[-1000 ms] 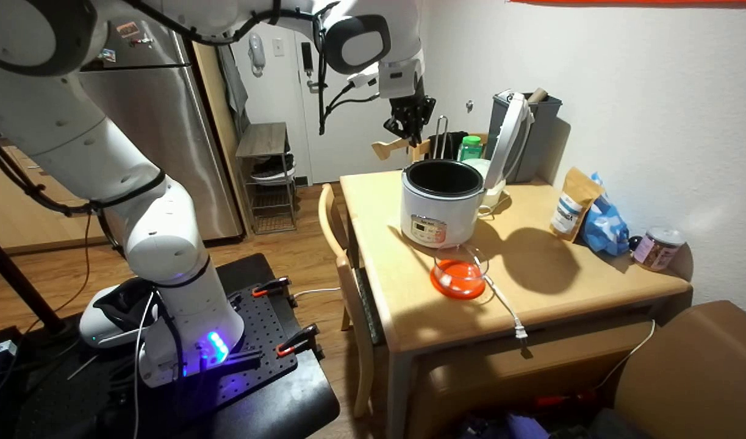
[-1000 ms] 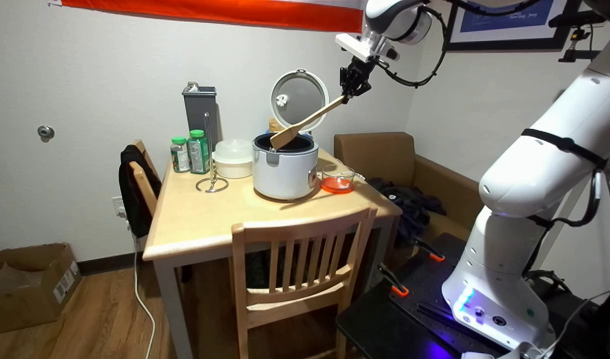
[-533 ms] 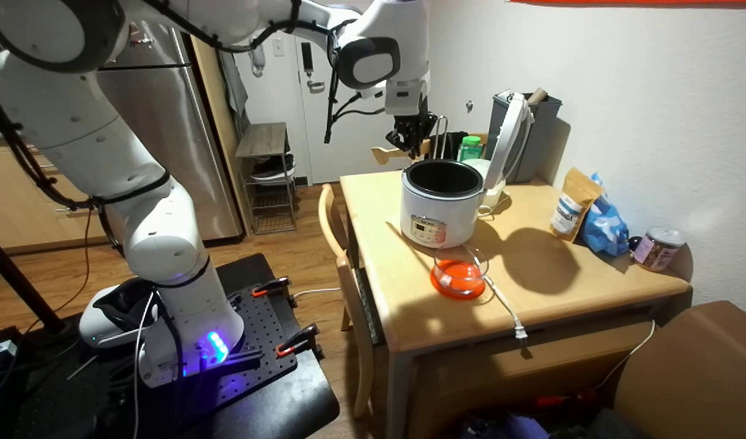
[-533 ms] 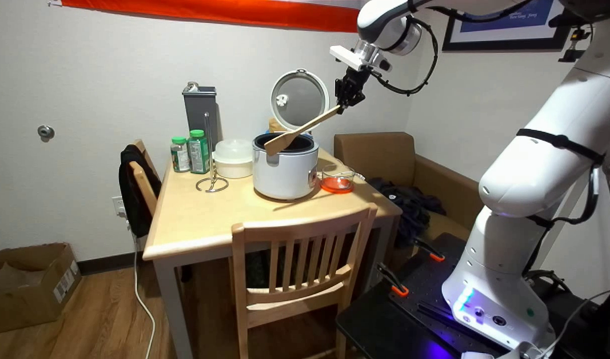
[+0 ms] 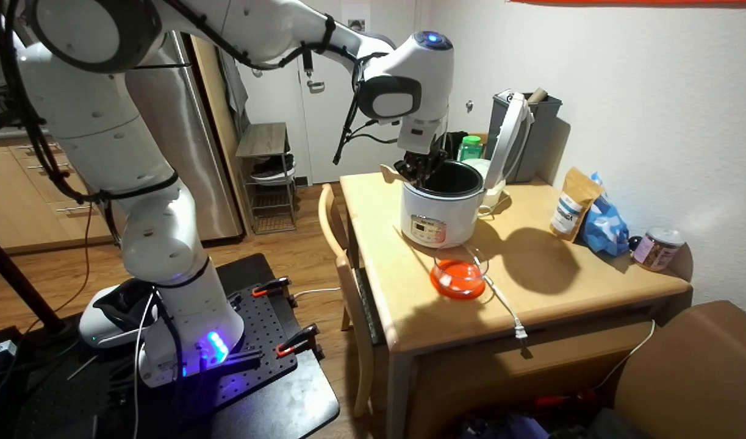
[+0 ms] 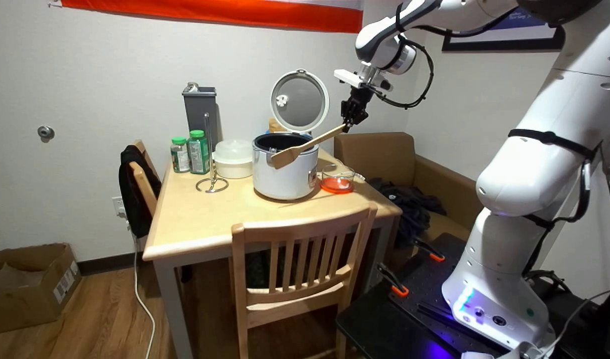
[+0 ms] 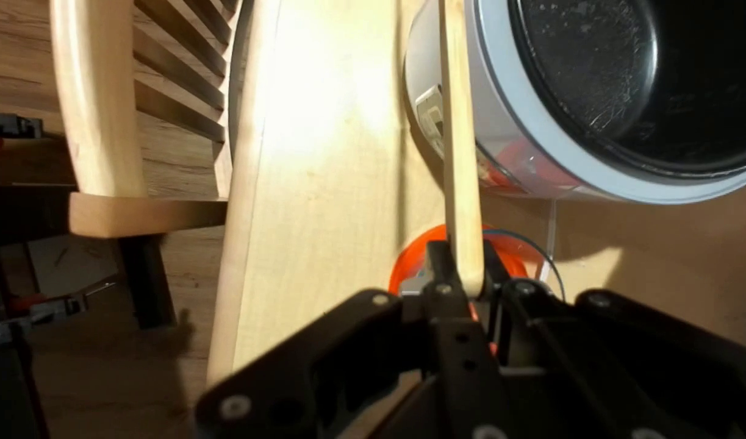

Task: Remove the wooden spatula from the rice cooker

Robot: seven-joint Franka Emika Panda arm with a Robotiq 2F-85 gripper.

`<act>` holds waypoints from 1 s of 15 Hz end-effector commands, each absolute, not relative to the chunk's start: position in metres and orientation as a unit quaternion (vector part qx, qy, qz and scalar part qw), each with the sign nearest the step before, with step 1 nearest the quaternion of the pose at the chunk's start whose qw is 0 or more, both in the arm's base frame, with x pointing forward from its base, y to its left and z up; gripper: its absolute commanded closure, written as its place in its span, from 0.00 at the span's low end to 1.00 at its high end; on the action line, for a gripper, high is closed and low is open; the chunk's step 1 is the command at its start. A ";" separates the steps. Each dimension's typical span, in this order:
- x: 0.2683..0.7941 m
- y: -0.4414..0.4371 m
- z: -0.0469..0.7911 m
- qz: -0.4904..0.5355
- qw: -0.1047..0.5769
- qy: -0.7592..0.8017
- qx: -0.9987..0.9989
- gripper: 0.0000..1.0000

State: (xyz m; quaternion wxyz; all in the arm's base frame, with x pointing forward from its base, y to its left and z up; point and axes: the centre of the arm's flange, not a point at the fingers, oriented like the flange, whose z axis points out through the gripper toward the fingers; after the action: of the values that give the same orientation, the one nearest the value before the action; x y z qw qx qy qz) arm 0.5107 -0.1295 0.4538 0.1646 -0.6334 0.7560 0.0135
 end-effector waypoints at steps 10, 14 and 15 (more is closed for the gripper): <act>0.473 -0.163 0.350 0.121 0.140 0.799 -0.572 0.97; 0.478 -0.170 0.312 0.119 0.131 0.814 -0.553 0.97; 0.479 -0.171 0.302 0.118 0.126 0.818 -0.548 0.97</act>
State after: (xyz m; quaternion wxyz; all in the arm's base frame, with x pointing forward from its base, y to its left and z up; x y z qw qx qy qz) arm 0.4770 -0.1660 0.3273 0.1218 -0.5607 0.8100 0.1209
